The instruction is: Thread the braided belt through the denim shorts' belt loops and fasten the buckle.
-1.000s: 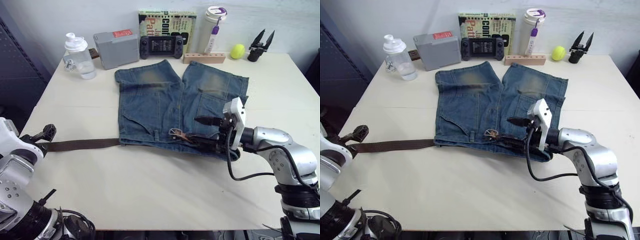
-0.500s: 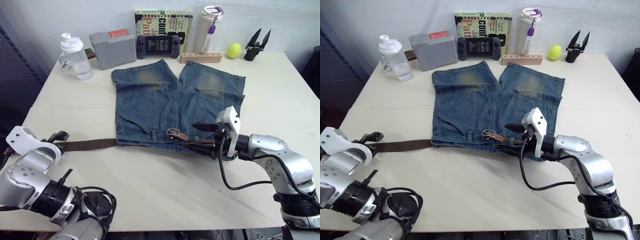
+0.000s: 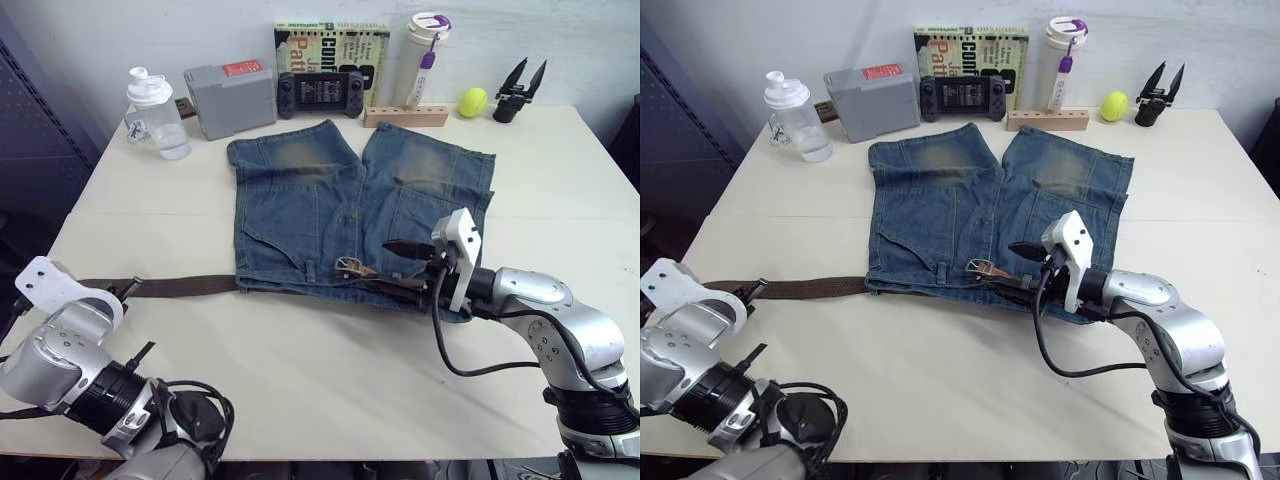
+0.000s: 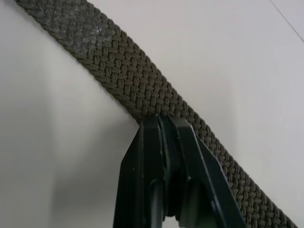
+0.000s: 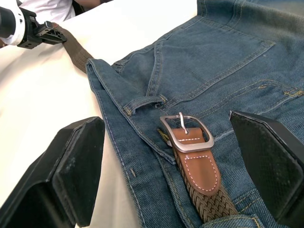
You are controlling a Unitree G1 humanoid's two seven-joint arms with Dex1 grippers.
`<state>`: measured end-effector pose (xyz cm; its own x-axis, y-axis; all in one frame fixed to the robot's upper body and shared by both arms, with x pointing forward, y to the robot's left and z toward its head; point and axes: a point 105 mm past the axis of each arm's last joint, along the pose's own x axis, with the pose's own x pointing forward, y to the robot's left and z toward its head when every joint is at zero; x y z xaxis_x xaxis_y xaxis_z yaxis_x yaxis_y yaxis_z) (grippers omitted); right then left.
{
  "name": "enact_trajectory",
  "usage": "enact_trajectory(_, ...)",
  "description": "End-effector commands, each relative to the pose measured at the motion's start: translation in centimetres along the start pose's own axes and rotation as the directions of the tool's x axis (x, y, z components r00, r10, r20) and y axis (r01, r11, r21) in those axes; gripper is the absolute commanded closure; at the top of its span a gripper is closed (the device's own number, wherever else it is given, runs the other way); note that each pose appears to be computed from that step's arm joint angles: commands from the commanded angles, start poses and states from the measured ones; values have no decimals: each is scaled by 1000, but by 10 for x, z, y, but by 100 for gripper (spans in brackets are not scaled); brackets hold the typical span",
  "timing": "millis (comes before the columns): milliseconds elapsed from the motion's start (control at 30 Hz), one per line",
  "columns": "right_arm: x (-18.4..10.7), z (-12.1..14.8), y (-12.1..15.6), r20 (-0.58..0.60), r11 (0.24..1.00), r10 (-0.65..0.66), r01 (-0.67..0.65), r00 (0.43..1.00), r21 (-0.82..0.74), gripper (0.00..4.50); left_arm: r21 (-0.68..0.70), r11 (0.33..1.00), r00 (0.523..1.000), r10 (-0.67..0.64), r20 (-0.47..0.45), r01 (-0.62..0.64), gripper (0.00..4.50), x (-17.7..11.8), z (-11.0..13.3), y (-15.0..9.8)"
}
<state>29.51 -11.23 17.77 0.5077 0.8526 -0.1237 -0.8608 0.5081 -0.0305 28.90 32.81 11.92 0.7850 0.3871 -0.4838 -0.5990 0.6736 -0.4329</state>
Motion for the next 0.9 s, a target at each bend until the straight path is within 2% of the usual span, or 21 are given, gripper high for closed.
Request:
enact_trajectory(33, -3, 12, 2, 49, 999, -14, 16, 999, -42, 0, 171, 964, 962, -228, 150, 202, 444, -10, 26, -44)
enact_trajectory(67, -3, 12, 2, 51, 999, -18, 20, 999, -43, 0, 189, 955, 948, -264, 179, 230, 444, -12, 31, -51)
enact_trajectory(133, -4, 14, 0, 61, 998, -38, 41, 997, -44, 0, 349, 888, 870, -405, 282, 300, 444, -29, 50, -76)
enact_trajectory(167, -4, 14, 0, 64, 998, -47, 50, 997, -45, 0, 419, 851, 833, -461, 305, 318, 444, -36, 55, -85)
enact_trajectory(233, -3, 14, -1, 72, 997, -65, 68, 995, -41, 0, 660, 697, 703, -617, 354, 279, 444, -59, 67, -110)
enact_trajectory(300, -3, 15, -1, 78, 997, -69, 72, 995, -37, 0, 787, 573, 629, -704, 331, 228, 444, -71, 64, -124)
enact_trajectory(333, -2, 13, -1, 73, 996, -73, 76, 995, -40, 0, 789, 565, 644, -701, 306, 240, 444, -66, 61, -121)
enact_trajectory(400, -2, 11, -1, 66, 996, -79, 82, 995, -44, 0, 765, 591, 676, -675, 296, 256, 444, -57, 62, -113)
enact_trajectory(433, -2, 12, -1, 69, 995, -84, 87, 994, -41, 0, 706, 645, 710, -641, 291, 292, 444, -51, 62, -106)
enact_trajectory(533, -1, 14, -2, 88, 996, -90, 92, 992, -13, 0, 576, 742, 797, -554, 239, 343, 444, -39, 55, -86)
enact_trajectory(600, 0, 10, -2, 78, 996, -92, 93, 993, -7, 0, 482, 787, 827, -526, 197, 385, 383, -36, 50, -78)
enact_trajectory(633, 0, 8, -1, 70, 996, -91, 91, 993, -5, 0, 475, 783, 829, -531, 175, 401, 366, -37, 48, -78)
enact_trajectory(667, -1, 6, 0, 62, 996, -87, 87, 994, 0, 0, 459, 788, 846, -517, 132, 410, 322, -35, 45, -75)
enact_trajectory(700, -2, 5, 1, 57, 997, -80, 80, 995, 2, 0, 421, 812, 872, -481, 92, 404, 306, -32, 43, -68)
enact_trajectory(733, -2, 5, 2, 54, 997, -75, 75, 996, 3, 0, 393, 829, 888, -455, 64, 397, 242, -30, 41, -63)
enact_trajectory(767, -2, 4, 2, 53, 997, -72, 72, 996, 4, 0, 370, 842, 898, -438, 44, 393, 204, -29, 40, -60)
enact_trajectory(833, -6, 3, 1, 46, 998, -68, 68, 997, 5, 0, 269, 927, 960, -280, 31, 262, 118, -23, 47, -38)
enact_trajectory(867, -7, 1, 0, 39, 997, -71, 71, 997, 3, 0, 243, 949, 977, -213, 14, 203, 69, -21, 47, -32)
enact_trajectory(900, -8, 0, -2, 32, 997, -75, 75, 997, 1, 0, 240, 957, 986, -168, 1, 163, 41, -20, 46, -28)
